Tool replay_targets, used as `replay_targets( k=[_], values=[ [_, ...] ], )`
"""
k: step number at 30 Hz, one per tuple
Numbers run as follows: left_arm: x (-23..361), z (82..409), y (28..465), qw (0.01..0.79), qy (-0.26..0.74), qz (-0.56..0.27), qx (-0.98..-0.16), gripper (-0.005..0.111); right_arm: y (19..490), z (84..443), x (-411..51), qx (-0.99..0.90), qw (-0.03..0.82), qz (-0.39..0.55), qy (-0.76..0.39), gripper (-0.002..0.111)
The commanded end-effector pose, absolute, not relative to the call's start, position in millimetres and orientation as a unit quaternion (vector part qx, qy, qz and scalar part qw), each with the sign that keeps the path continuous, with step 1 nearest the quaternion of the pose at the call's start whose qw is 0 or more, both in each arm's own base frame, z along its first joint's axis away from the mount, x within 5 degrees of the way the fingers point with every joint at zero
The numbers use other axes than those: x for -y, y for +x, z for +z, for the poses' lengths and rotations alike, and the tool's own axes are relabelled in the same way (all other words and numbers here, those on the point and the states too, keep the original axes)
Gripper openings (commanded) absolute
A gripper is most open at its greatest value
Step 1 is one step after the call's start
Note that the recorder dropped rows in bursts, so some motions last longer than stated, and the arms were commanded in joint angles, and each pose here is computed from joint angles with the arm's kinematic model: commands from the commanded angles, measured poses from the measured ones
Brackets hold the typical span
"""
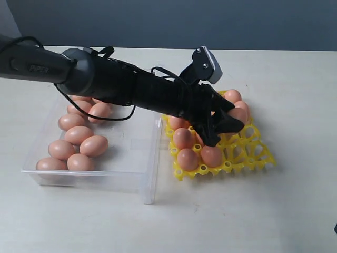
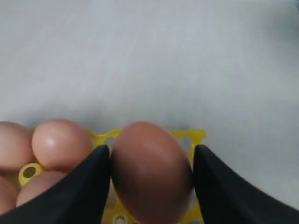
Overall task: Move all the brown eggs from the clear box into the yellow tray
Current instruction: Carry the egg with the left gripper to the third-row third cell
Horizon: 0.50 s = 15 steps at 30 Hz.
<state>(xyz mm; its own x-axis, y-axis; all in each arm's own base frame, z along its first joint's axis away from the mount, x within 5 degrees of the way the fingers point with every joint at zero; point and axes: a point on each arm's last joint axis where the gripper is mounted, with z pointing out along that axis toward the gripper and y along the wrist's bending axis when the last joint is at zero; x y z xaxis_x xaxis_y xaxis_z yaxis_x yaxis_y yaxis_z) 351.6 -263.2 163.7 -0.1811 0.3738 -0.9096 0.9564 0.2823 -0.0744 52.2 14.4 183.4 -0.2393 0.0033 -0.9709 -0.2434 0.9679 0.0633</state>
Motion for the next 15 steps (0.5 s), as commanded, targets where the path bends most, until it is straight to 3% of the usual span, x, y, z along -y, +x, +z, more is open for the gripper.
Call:
replay_targets(
  k=[1,4,12,15],
  values=[
    [271,157,359,0.423,0.489,-0.352,-0.677,0.000,52,186,-14,-0.776,0.618,0.101,-0.078,0.001],
    [274,137,362,0.406,0.489,-0.365,-0.680,0.000,52,186,-14,-0.776,0.618,0.101,-0.078,0.001],
    [275,138,367,0.413,0.487,-0.351,-0.685,0.001,52,186,-14,-0.776,0.618,0.101,-0.078,0.001],
    [274,137,369,0.413,0.485,-0.341,-0.691,0.010,52,186,-14,-0.776,0.618,0.101,-0.078,0.001]
  ],
)
